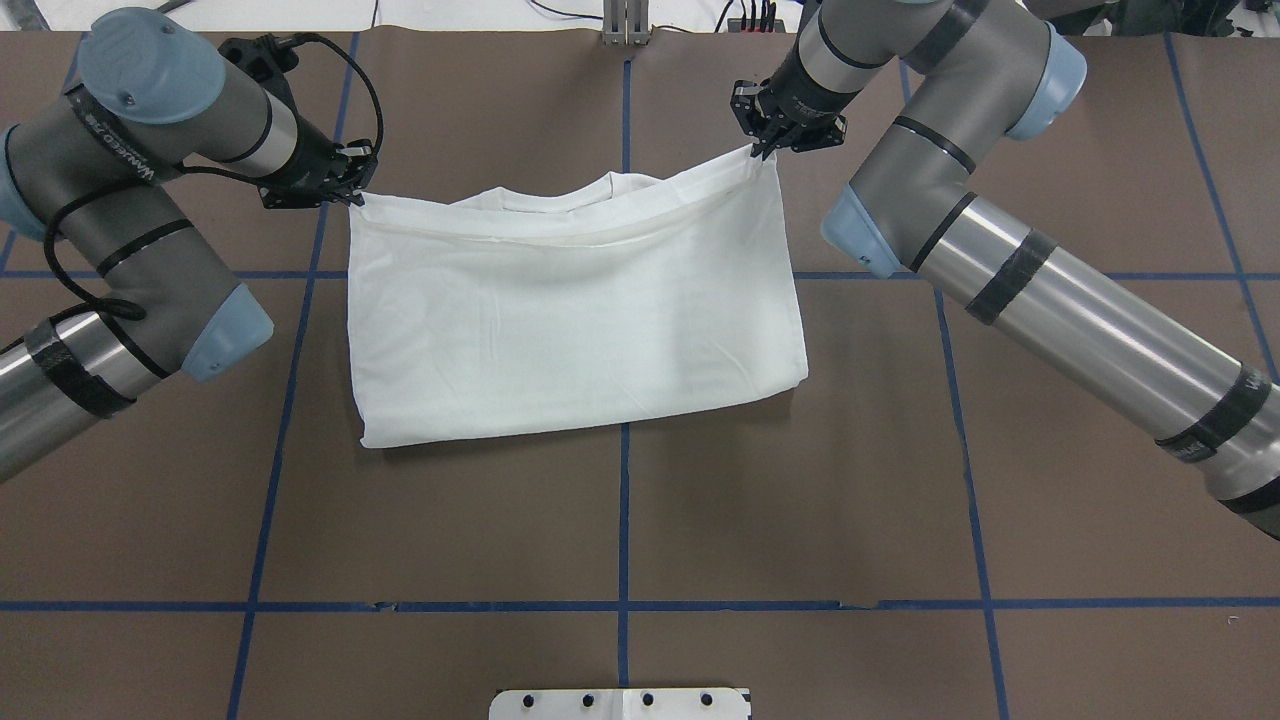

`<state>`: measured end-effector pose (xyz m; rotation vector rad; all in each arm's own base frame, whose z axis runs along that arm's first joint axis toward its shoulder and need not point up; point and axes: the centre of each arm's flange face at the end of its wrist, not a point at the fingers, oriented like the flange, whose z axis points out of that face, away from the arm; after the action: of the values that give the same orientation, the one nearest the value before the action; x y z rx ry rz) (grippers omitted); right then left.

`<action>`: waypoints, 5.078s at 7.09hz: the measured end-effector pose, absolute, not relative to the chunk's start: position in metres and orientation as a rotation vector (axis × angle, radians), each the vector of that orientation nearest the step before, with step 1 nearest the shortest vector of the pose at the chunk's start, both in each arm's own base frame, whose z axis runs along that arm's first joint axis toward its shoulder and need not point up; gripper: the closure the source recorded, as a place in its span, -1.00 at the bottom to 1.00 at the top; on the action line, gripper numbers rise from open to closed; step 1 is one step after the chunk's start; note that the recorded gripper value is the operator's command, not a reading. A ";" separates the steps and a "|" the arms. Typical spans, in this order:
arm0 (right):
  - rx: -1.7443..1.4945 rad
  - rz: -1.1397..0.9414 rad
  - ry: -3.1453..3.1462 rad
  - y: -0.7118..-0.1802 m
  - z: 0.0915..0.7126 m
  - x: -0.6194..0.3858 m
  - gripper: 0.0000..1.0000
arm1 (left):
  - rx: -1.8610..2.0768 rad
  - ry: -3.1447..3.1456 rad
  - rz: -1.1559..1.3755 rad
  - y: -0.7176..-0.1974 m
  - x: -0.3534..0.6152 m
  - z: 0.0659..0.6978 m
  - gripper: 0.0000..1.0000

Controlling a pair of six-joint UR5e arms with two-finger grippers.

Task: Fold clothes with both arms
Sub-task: 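Lay the hem near the collar and open both grippers, then raise the left gripper away while the right gripper grasps the folded bundle's edge, then drag the folded shirt toward the robot with the right gripper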

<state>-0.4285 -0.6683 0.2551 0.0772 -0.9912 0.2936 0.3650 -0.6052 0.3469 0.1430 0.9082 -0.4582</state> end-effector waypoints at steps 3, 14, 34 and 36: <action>0.069 0.293 -0.978 -0.673 0.266 -0.440 1.00 | 0.143 0.899 -0.474 -0.615 0.362 0.360 1.00; 0.153 0.195 -1.072 -0.626 0.313 -0.422 -1.00 | 0.144 0.891 -0.494 -0.626 0.352 0.362 -0.97; 0.021 0.108 -0.912 -0.430 0.366 -0.422 1.00 | 0.207 0.943 -0.496 -0.600 0.328 0.334 -0.93; 0.001 0.074 -0.896 -0.367 0.391 -0.369 1.00 | 0.225 0.932 -0.508 -0.601 0.326 0.334 -0.93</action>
<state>-0.3695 -0.3670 0.3915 0.0007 -0.8963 0.0740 0.3265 -0.6010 0.3340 0.2252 0.9321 -0.5081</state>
